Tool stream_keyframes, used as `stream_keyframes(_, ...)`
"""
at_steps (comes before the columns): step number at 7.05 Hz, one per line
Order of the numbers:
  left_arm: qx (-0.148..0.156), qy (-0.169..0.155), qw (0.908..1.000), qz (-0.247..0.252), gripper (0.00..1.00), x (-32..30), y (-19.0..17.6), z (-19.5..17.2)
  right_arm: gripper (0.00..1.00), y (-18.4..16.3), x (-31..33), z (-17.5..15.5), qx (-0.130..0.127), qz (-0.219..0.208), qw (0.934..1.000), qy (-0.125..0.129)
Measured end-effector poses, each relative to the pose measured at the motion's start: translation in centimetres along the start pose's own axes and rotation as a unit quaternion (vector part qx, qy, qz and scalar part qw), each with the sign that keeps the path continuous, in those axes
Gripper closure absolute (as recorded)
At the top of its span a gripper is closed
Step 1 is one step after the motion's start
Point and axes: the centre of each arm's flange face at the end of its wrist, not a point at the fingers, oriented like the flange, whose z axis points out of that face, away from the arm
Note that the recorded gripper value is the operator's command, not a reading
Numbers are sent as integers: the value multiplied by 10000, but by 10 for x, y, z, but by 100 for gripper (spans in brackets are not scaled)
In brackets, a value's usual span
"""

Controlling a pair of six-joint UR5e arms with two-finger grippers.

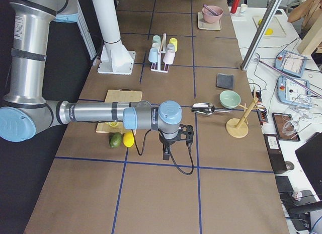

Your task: Place cup on cup holder

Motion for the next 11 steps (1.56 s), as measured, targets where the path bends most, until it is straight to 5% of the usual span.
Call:
stream_keyframes(4,-80,-92,9965,827,0,-10,11,6,0,13,22,-6,-18,13,10000,93)
stream_keyframes(11,-89,-60,9955,943,0,-10,10,8,0,16,25,-5,-46,56,9999,121)
